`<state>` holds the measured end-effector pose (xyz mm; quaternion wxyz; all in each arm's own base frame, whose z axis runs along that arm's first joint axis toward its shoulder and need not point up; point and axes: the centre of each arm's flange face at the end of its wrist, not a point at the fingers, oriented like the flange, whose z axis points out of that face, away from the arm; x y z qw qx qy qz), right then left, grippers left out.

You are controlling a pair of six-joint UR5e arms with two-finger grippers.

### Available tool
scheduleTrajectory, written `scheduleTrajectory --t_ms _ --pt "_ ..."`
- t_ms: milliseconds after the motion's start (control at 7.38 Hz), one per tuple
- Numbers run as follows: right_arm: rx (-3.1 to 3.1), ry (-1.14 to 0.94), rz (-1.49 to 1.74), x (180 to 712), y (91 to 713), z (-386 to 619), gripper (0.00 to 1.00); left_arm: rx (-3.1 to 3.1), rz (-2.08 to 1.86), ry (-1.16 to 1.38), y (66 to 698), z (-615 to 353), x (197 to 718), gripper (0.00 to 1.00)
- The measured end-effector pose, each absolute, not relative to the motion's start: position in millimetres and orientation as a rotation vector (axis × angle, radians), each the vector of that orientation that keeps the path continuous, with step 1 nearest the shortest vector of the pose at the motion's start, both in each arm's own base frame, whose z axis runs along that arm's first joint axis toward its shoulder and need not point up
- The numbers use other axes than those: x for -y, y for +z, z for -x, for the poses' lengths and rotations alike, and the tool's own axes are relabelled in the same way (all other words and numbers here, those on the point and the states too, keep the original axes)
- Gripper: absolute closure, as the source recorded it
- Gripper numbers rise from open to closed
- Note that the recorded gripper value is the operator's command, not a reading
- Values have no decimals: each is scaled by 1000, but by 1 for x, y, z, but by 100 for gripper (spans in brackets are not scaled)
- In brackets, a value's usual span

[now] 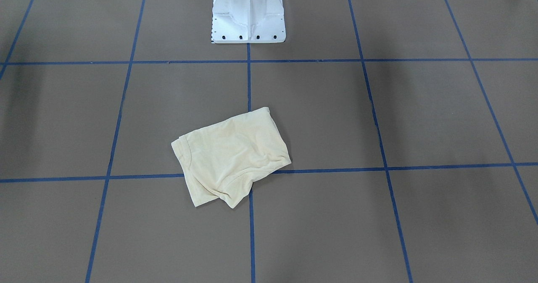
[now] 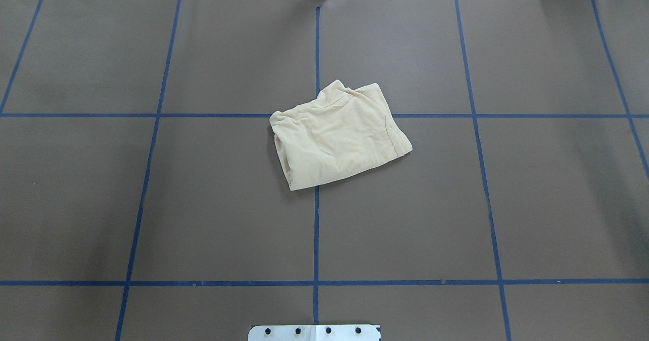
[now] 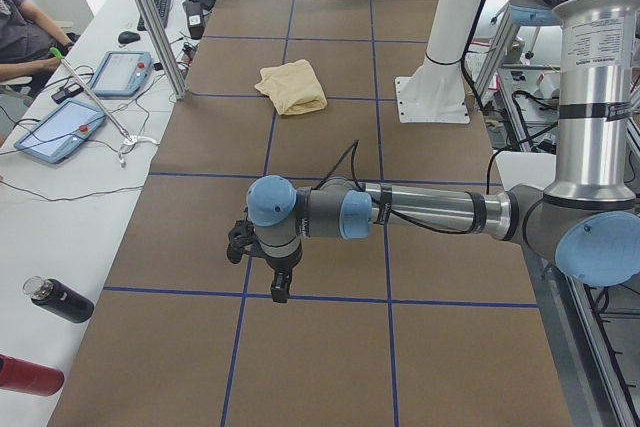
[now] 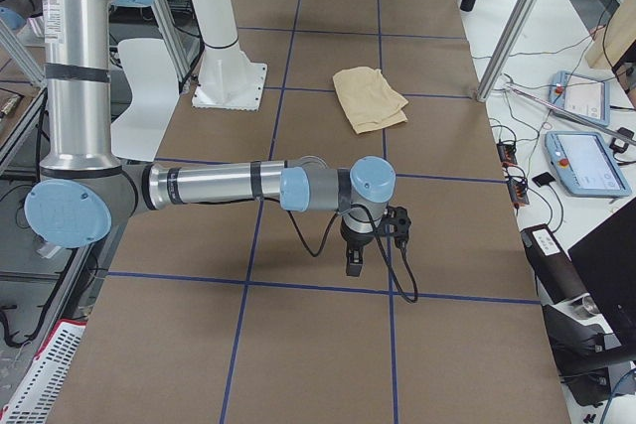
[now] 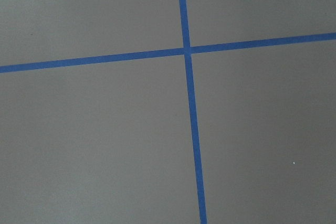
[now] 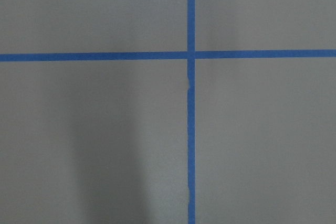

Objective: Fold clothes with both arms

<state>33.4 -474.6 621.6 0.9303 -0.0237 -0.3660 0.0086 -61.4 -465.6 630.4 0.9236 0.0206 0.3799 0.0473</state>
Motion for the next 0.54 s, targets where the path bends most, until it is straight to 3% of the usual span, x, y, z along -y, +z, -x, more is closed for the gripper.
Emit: scheduleTrajectory --t_ms 542 --pt "754 80 65 438 653 -54 0 -747 -49 100 629 64 466 0"
